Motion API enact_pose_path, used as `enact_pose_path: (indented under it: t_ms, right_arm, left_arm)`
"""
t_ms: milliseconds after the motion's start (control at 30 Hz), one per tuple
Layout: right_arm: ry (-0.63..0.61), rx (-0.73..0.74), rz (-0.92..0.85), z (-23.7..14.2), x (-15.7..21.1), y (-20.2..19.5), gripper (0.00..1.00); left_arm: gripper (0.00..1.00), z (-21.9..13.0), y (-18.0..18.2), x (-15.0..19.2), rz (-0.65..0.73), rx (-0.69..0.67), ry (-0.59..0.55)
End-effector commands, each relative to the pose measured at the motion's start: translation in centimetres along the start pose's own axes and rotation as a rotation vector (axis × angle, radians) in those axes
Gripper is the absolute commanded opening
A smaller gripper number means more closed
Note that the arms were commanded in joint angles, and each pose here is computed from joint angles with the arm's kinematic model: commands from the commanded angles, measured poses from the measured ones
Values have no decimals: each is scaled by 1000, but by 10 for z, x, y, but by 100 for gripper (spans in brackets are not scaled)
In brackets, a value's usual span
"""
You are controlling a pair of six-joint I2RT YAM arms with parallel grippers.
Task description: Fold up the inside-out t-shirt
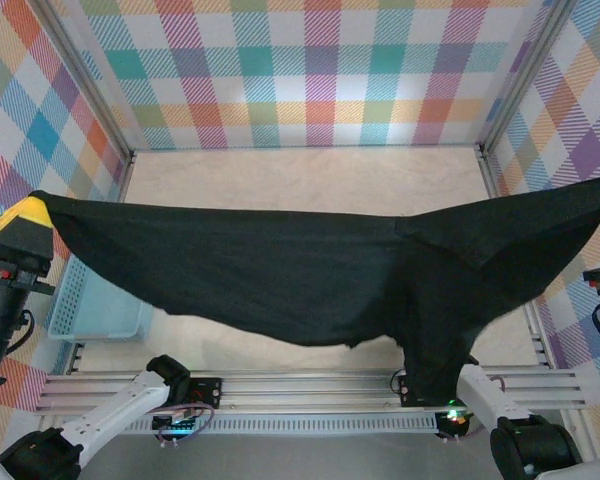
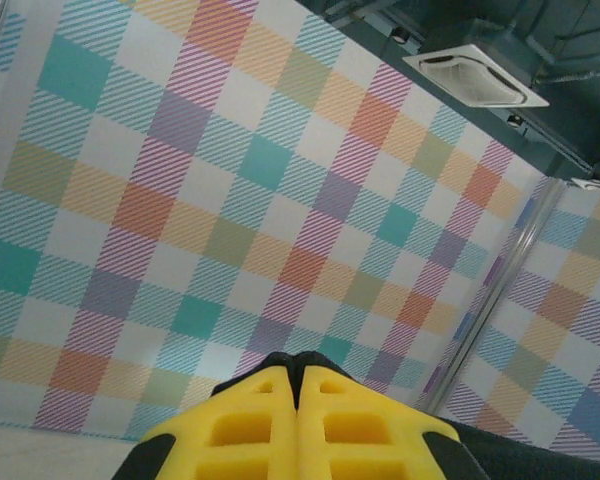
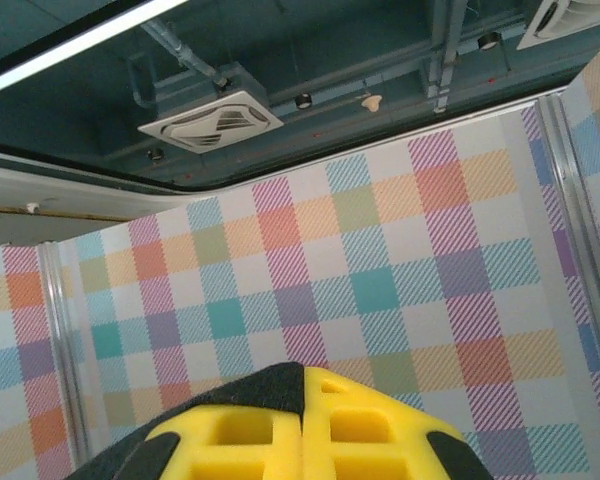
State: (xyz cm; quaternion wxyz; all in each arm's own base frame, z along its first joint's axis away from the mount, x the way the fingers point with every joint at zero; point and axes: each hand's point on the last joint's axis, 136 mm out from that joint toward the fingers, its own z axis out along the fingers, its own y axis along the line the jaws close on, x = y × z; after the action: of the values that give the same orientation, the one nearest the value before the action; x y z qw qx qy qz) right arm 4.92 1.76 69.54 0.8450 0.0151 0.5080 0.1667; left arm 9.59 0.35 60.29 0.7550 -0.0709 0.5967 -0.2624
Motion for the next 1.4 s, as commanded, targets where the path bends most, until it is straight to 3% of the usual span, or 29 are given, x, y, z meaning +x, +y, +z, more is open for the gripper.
enact_pose_path:
  t_ms: [0, 133, 300, 500, 700, 867, 1100, 1367]
  right_arm:
    - [25, 91, -37, 48, 17, -23, 0]
    - [133, 130, -61, 93, 63, -42, 0]
    - [317, 123, -83, 146, 150, -63, 0]
    - [576, 140, -42, 193, 295, -100, 0]
    - [837, 185, 19, 218, 447, -139, 0]
    - [982, 227, 15, 233, 543, -158, 0]
    - [1047, 308, -4, 264, 609, -179, 0]
    - [995, 362, -82, 314, 619, -198, 0]
  left_arm:
    - [0, 32, 0, 28, 15, -42, 89]
    - [0, 66, 24, 62, 70, -190, 148]
    - [0, 117, 69, 131, 228, -454, 276]
    - [0, 166, 121, 228, 384, -690, 401]
    - [0, 201, 197, 333, 375, -898, 579]
    - [0, 227, 252, 385, 403, -1005, 670]
    - [0, 256, 311, 411, 380, -1110, 710]
    - [0, 275, 348, 421, 268, -1147, 746]
